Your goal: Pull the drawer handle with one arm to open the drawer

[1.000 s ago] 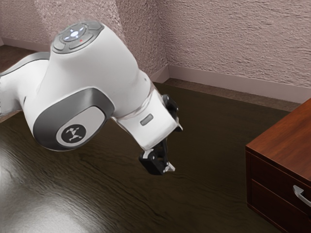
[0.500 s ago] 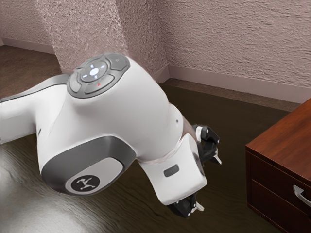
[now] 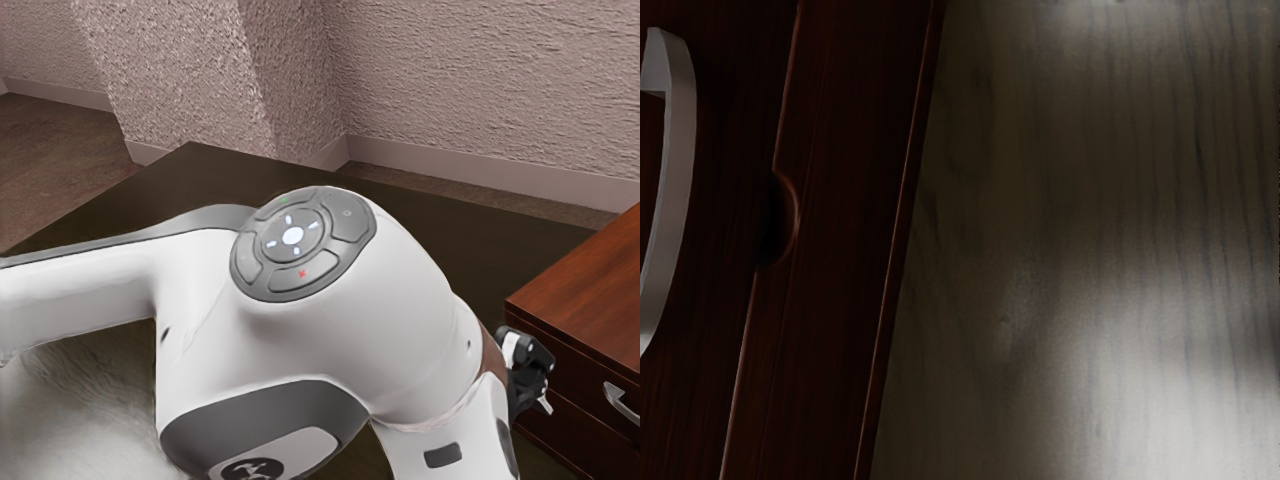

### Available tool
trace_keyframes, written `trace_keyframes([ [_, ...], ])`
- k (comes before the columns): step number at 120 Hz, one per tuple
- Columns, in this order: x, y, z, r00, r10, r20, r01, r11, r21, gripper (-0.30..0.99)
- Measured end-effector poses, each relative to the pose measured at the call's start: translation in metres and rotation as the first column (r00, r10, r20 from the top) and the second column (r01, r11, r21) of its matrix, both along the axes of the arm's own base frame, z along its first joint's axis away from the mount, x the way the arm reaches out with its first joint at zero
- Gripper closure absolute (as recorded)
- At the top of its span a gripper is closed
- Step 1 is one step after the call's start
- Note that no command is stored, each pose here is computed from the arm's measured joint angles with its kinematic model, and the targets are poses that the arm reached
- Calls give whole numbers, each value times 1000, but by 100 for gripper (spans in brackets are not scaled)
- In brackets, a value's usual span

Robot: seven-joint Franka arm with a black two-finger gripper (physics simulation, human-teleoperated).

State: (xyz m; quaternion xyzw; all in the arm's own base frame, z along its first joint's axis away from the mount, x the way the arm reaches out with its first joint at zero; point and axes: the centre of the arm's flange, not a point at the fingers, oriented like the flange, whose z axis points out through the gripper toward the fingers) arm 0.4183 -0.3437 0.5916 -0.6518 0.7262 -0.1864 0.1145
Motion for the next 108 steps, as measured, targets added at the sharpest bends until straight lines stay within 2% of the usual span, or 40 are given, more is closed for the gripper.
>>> trace_keyframes([
  [57, 17, -49, -7, 997, -77, 19, 78, 996, -42, 0],
  [86, 29, -50, -1, 996, -77, 40, 79, 996, -42, 0],
  [108, 39, -45, -9, 997, -71, 44, 72, 997, -17, 0],
])
